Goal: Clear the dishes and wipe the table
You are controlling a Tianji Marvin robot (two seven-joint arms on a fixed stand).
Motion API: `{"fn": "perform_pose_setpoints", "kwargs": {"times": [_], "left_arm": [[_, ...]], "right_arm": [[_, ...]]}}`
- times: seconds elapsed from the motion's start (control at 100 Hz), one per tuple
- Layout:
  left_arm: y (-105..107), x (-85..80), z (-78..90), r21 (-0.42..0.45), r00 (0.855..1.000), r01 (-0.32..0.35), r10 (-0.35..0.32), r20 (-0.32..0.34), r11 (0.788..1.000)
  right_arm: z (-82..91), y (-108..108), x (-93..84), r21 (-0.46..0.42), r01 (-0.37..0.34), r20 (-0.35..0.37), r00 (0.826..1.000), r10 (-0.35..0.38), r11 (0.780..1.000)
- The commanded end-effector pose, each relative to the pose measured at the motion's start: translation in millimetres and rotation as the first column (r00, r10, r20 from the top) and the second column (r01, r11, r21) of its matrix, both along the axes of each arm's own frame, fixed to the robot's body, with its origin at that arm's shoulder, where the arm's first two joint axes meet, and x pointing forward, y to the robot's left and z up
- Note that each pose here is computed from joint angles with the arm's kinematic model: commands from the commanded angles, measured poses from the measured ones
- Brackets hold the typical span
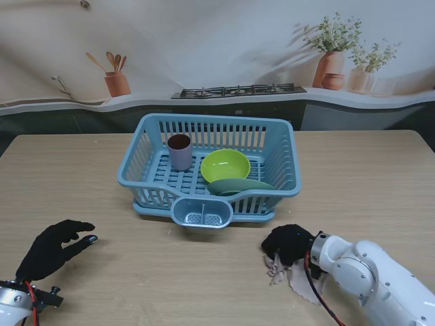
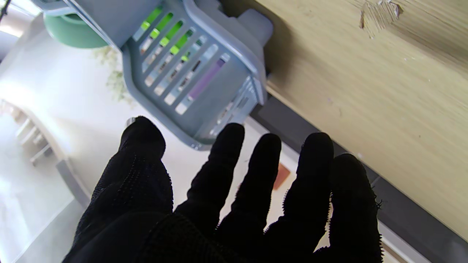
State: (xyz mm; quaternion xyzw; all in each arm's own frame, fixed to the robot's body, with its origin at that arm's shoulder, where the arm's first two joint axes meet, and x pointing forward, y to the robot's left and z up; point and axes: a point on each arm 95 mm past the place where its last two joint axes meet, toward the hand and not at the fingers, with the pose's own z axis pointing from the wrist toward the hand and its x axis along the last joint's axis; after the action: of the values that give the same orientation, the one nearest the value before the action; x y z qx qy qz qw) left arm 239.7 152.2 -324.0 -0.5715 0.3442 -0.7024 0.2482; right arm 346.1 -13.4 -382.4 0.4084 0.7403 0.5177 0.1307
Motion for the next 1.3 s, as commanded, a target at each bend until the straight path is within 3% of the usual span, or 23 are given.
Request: {"fn": "perform_pose_setpoints", "kwargs": {"times": [0.0,0.15,0.31,0.66,0.92,1.08,1.29], "left_arm": [[-2,-1.1,-0.4,-0.001,1.0,0.007,-0.007,-0.008,1.0],[-3,-0.7,-0.3,-0.001,1.0,0.004,-0.004,-0.007,1.0],[-3,-0.2,-0.1,-0.002,1.0,0.005,-0.005,-0.009,1.0],[-3,0.6,0.1,0.0,1.0,0.009,-0.009,-0.012,1.0],[-4,0.8,0.0,-0.001,1.0,0.01,-0.01,-0.014,1.0],[-4,0.6,0.0,-0.001,1.0,0.009,-0.009,-0.011,1.0],[-4,0.2,0.1,-0.002,1.0,0.009,-0.009,-0.011,1.0]], "right_arm": [[-24.5,12,-14.5,-0.023,-0.023,-0.076,0.997,0.021,0.999],[-27.9,24,-11.7,-0.014,-0.026,-0.099,0.995,0.024,1.0],[-29.8,19,-15.8,-0.022,-0.005,-0.088,0.996,0.003,1.0],[-29.1,-31,-38.7,-0.116,0.084,0.008,0.996,-0.084,0.99],[-22.1,-58,-42.3,-0.174,0.115,0.067,0.992,-0.105,0.978],[-21.7,-49,-41.2,-0.157,0.108,0.058,0.993,-0.1,0.982],[-23.1,-12,-38.0,-0.097,0.057,0.002,0.998,-0.057,0.994]]}}
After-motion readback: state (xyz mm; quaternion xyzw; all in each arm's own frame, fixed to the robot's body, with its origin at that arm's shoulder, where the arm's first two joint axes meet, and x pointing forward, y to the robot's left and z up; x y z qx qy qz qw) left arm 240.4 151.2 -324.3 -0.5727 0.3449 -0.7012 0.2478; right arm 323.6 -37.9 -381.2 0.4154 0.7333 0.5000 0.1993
